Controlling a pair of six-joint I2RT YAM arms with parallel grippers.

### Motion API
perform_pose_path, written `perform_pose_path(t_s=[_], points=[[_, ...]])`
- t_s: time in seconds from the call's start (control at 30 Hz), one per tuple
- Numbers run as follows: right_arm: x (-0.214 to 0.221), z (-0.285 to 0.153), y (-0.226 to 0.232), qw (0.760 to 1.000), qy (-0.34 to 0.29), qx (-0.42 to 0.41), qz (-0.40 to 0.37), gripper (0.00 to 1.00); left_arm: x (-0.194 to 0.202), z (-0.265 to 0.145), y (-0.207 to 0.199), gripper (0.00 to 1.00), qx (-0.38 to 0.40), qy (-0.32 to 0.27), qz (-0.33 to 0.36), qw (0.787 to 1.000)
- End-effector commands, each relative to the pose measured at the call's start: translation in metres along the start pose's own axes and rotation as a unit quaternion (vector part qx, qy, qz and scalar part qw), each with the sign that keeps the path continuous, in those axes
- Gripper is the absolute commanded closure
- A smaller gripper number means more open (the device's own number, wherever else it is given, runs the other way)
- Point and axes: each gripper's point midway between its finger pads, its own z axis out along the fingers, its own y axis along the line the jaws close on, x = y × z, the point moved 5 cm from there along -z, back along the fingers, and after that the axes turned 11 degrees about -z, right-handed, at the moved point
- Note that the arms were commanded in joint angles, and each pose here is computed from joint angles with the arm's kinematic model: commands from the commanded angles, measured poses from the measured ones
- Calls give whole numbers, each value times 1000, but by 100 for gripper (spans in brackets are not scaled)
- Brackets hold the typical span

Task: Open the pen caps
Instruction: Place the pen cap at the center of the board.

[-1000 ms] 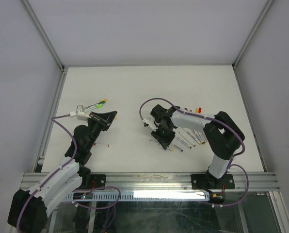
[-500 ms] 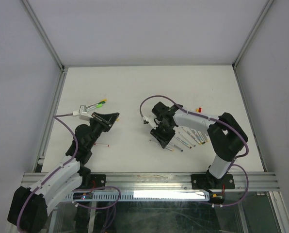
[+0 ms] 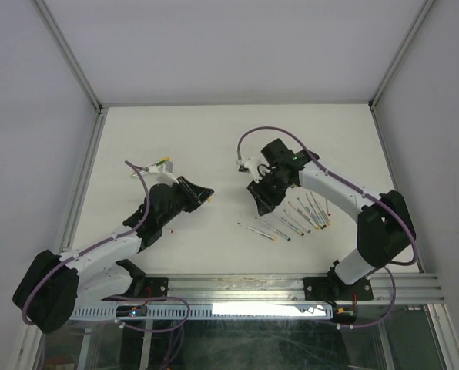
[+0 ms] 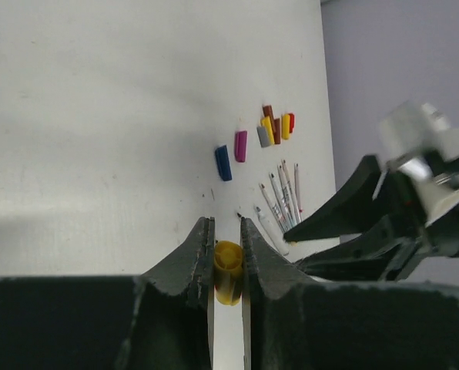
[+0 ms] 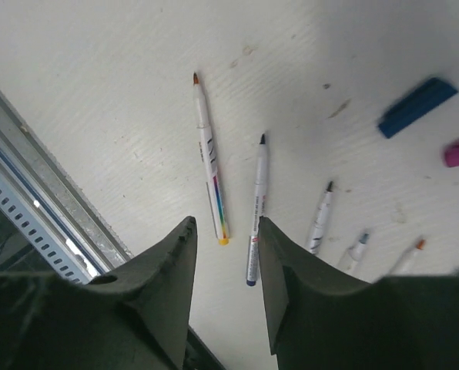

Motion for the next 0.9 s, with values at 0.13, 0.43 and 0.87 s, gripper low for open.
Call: perform_pose_path(t_s=[0.13, 0.43, 0.87], points=[[-78, -129, -29, 949, -283, 121, -73, 41, 40, 51, -8, 100, -90, 50, 108, 989], [-52, -101, -41, 948, -319, -18, -6, 13, 78, 96, 7, 100, -150, 107, 172, 968], [-42, -108, -37, 935, -352, -27, -13, 14, 105, 147, 20, 92, -226, 138, 248, 932]])
